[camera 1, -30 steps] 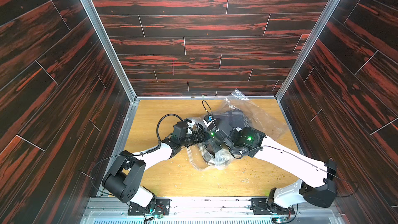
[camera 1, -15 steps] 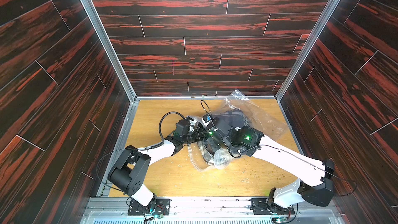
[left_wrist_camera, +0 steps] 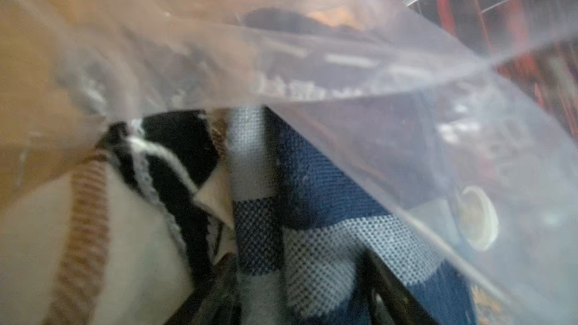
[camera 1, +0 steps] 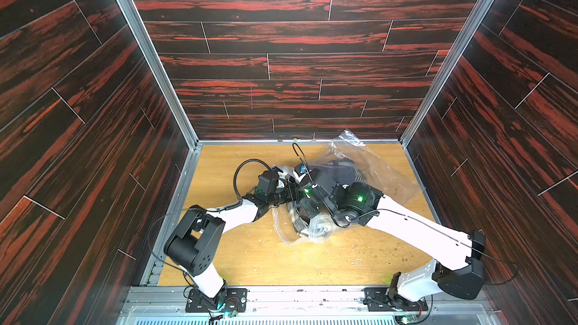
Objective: Take the scarf out of the vacuum bag
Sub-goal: Take out the scarf from the vacuum bag.
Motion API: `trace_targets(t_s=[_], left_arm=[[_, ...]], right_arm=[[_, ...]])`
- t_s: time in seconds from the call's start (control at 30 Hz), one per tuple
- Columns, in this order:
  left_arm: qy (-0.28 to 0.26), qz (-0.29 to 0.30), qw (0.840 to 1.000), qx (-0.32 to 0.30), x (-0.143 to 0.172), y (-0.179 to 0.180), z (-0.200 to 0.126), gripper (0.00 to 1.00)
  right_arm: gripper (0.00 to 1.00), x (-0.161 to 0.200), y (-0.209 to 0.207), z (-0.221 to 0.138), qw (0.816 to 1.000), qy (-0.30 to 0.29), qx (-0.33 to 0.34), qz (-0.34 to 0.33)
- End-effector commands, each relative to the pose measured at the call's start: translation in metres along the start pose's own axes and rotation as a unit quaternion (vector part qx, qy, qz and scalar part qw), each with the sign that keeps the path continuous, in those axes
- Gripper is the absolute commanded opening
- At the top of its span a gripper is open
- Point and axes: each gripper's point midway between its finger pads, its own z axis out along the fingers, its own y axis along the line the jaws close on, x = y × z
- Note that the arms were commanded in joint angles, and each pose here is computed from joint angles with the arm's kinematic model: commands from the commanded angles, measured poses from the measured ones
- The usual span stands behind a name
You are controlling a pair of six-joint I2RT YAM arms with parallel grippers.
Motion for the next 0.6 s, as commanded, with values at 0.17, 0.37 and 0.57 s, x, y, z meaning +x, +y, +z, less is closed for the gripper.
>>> trace_targets(t_s=[0.17, 0.37, 0.57], left_arm=[[-0.023, 0.001, 1.0, 0.018, -0.017, -0.006, 0.0, 0.46], [-0.034, 0.013, 0.999, 0.014, -0.022, -0.013, -0.009, 0.15], [-0.044, 0.018, 0.999, 0.022, -0.025, -0.023, -0.02, 0.0]], right_arm=[[0.0, -0.008, 0.0, -0.005, 1.0, -0.019, -0.005, 0.004], [0.0, -0.01, 0.0, -0.004, 1.0, -0.021, -0.006, 0.005], [0.0, -0.013, -0.003, -0.005, 1.0, -0.025, 0.0, 0.009]])
